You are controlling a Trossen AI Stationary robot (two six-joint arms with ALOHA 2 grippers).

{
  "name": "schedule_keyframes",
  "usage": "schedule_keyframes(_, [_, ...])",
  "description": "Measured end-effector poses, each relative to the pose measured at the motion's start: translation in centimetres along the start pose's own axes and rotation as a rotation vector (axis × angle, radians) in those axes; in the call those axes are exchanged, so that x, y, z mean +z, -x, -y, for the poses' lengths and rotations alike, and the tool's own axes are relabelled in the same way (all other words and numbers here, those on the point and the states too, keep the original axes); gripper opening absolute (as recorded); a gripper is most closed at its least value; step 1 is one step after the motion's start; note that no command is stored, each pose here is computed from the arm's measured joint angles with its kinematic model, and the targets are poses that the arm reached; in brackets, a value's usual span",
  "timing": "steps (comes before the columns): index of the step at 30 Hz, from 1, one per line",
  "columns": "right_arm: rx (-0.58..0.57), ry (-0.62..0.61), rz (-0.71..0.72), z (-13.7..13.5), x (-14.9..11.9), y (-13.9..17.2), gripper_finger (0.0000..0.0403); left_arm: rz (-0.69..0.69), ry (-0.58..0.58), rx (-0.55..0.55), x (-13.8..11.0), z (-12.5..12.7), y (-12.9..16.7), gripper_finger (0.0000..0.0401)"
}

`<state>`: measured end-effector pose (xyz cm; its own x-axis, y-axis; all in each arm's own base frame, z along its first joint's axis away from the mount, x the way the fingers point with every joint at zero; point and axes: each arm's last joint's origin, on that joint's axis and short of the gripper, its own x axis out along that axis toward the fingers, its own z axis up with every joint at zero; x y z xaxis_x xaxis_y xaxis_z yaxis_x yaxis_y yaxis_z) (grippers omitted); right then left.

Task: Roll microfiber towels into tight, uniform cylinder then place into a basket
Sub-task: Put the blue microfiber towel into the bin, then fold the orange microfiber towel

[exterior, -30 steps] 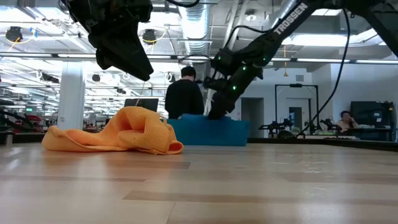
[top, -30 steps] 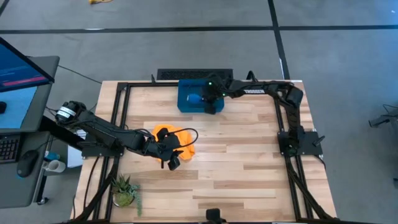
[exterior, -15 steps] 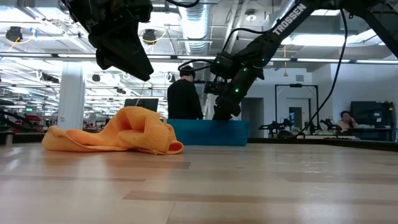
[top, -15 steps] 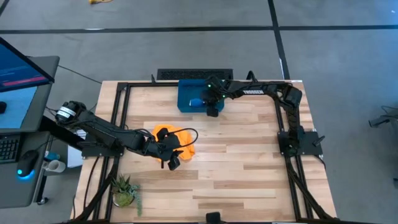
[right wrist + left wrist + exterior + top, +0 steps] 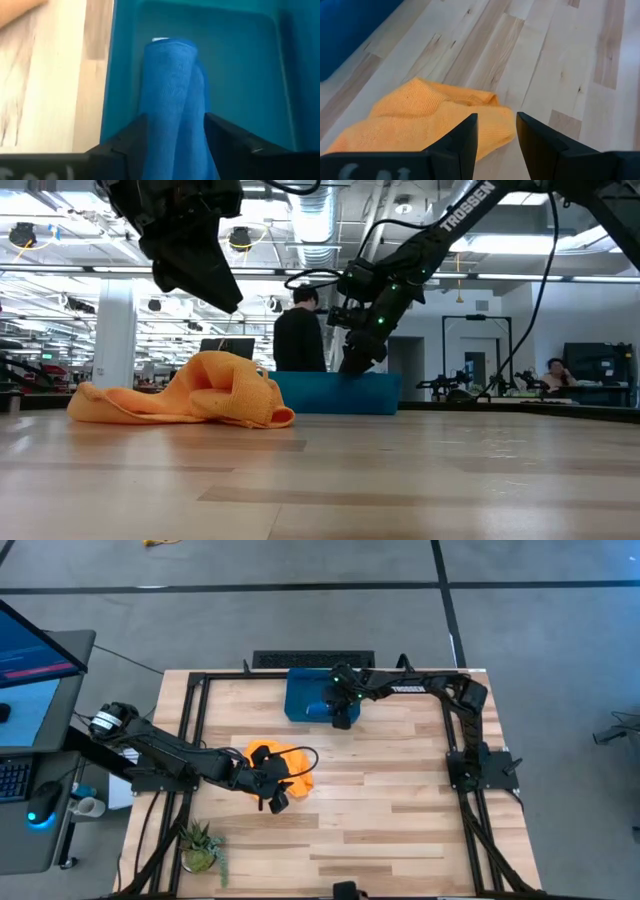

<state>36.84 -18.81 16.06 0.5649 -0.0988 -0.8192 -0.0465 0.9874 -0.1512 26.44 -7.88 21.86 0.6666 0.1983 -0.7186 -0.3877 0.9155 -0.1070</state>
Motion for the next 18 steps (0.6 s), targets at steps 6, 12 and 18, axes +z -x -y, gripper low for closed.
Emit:
schedule_keyframes(6, [-0.059, 0.005, -0.048, -0.3, 0.4, 1.9, 0.0228, -0.001, -0.003, 0.009, 0.0, 0.0, 0.0, 0.0125])
schedule_keyframes(12, [-0.096, -0.003, -0.037, -1.7, 2.0, 6.3, 0.0217, -0.004, -0.023, 0.016, -0.1, -0.1, 0.0, 0.0125])
schedule_keyframes(18, [-0.035, -0.067, -0.037, -5.9, 3.1, 11.6, 0.0202, -0.011, -0.027, 0.018, -0.2, -0.1, 0.0, 0.0125])
